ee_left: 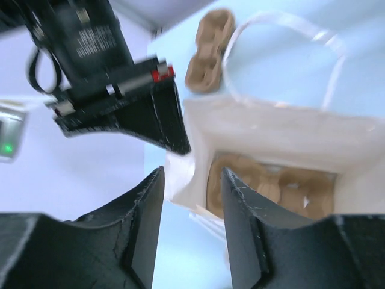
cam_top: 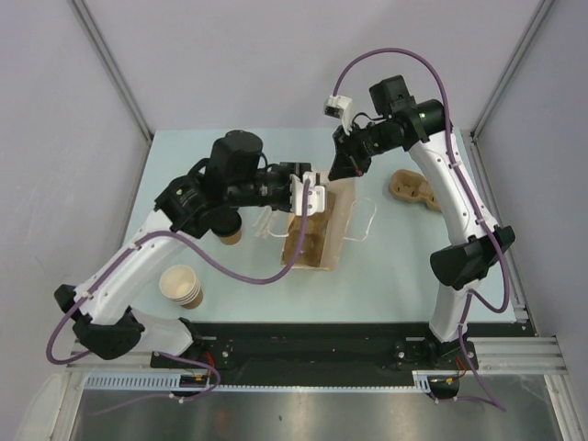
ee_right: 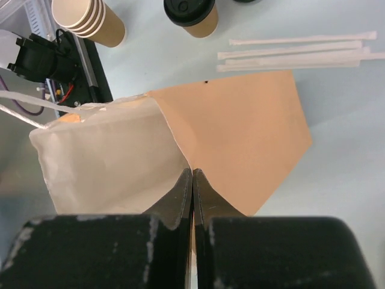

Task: Pack the takeout coffee

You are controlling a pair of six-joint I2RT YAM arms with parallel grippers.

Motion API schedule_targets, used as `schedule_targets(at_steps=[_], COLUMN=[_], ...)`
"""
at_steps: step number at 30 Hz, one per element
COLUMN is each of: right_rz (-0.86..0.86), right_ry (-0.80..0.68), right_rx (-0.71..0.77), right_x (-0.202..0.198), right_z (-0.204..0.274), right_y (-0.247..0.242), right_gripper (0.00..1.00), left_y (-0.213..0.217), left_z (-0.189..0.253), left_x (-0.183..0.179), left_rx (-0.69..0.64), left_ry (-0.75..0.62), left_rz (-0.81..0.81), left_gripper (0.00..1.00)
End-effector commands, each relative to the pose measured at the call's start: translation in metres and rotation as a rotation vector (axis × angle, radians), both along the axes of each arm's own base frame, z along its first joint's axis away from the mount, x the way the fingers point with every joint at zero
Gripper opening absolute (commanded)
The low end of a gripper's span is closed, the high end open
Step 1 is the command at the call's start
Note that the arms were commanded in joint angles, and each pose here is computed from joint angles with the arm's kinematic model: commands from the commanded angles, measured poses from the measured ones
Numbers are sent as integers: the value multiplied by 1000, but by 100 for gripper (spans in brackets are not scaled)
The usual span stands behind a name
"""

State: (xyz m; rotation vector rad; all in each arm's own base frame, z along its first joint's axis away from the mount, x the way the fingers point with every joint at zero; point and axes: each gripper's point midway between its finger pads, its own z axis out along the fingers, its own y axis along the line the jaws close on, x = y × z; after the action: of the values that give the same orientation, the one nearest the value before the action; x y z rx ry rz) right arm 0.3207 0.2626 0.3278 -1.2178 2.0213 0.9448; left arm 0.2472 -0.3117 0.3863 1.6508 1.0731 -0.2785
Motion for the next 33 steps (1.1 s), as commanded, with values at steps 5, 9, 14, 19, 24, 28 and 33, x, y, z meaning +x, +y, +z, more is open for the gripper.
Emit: schedule_targets(at_steps=[5,9,14,19,24,28,33], right_rz=[-104,-199,-291,-405,-450,-453,-451], right_ry=[93,156,219,330,353,366,359], right_rx=[8,33,57,51,58,46,44], right_x=[-8,-2,1,4,-2,-9,-13], right_z=[-1,-2,-5,-31,-36,-43,-45], right_y=[-11,-29,-46,-77,-93,-96,-97], right_gripper=[0,0,0,0,0,0,7], left_y=[2,18,56,115,173,212,242], left_z=[52,77,71,23,-49,-114,-162], left_x=[-45,-30,16,57,72,74,84], left_rx=[-232,-357,-463,-450,-306,-221,-188], left_ry=[169,280,424,544,598,723,744], left_rz=[-109,-23,211,549,861,1039,1280], left_gripper=[52,55,64,97,99,100,100])
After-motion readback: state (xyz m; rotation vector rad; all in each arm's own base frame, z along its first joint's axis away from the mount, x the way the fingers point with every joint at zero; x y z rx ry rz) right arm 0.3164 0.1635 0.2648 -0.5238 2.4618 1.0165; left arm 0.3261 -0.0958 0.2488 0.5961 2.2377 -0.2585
